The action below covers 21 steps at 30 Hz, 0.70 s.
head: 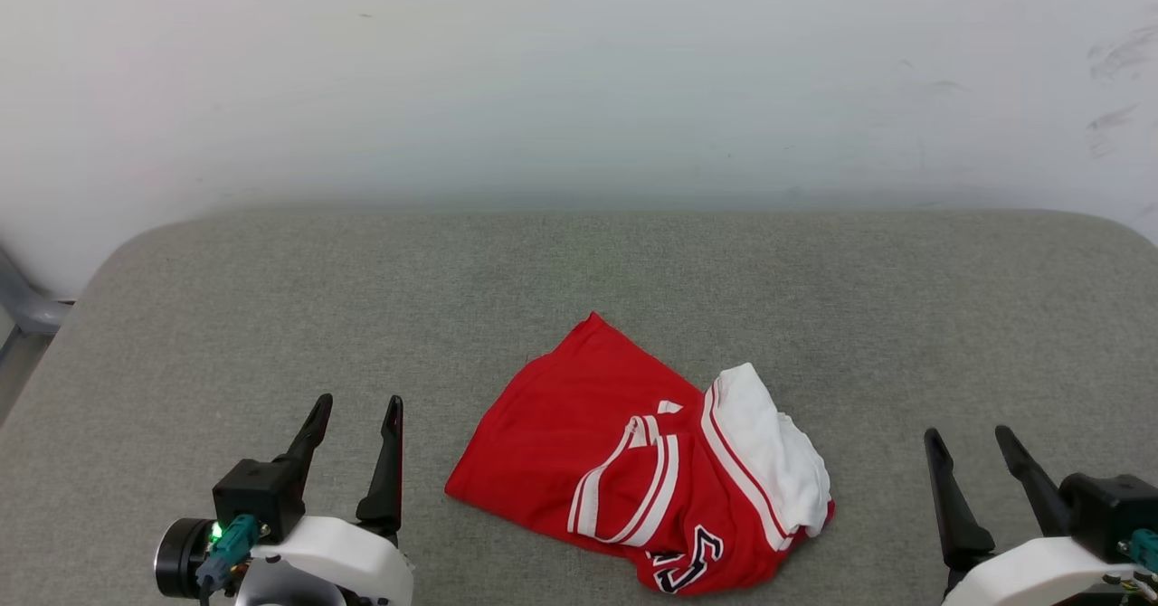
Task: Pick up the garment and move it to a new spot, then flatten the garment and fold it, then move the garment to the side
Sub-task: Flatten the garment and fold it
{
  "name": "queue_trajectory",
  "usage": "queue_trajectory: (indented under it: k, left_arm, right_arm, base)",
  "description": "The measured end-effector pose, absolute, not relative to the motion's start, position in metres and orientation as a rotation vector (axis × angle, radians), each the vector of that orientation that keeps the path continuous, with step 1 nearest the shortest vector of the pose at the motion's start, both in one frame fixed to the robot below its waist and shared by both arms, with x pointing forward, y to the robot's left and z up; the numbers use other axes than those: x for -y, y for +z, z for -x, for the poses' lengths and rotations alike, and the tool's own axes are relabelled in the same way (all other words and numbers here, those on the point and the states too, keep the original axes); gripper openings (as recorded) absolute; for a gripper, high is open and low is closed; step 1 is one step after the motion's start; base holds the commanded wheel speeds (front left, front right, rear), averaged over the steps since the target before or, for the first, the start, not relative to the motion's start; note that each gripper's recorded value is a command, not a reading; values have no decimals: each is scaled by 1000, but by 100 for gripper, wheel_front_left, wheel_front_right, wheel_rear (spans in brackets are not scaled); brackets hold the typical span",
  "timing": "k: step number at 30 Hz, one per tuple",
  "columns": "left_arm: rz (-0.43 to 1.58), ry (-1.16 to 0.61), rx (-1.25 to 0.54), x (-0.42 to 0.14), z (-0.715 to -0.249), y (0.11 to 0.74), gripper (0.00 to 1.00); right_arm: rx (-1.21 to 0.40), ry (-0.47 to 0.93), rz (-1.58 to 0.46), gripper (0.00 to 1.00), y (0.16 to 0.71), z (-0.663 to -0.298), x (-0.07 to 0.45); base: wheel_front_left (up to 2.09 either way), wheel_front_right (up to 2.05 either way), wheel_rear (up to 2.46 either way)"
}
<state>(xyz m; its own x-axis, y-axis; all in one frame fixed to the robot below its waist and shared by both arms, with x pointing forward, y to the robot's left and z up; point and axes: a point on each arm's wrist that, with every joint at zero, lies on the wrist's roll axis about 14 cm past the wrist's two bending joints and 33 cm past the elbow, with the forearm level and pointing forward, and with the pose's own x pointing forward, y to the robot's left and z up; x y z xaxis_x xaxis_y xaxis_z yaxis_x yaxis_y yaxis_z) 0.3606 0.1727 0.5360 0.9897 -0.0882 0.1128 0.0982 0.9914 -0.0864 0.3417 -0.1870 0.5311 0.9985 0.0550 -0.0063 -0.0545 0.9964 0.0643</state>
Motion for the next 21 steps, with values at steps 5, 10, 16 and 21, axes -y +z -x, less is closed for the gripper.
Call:
queue_trajectory:
  k: [5,10,16,21]
  left_arm:
    - [92,-96,105,-172,-361,535,100]
    - [96,-93,115,-173,-363,539,100]
    - [98,-75,117,-179,-371,538,100]
    - [103,-66,111,-182,-383,534,100]
  right_arm:
    - [-125,30,-107,100,505,-341,195]
    - [-334,4,-113,100,463,-344,203]
    - [-517,103,-97,100,442,-377,180]
    - [-670,218,8,100,425,-407,158]
  base:
    - [0,0,0]
    - [0,0,0]
    - [0,0,0]
    - [0,0,0]
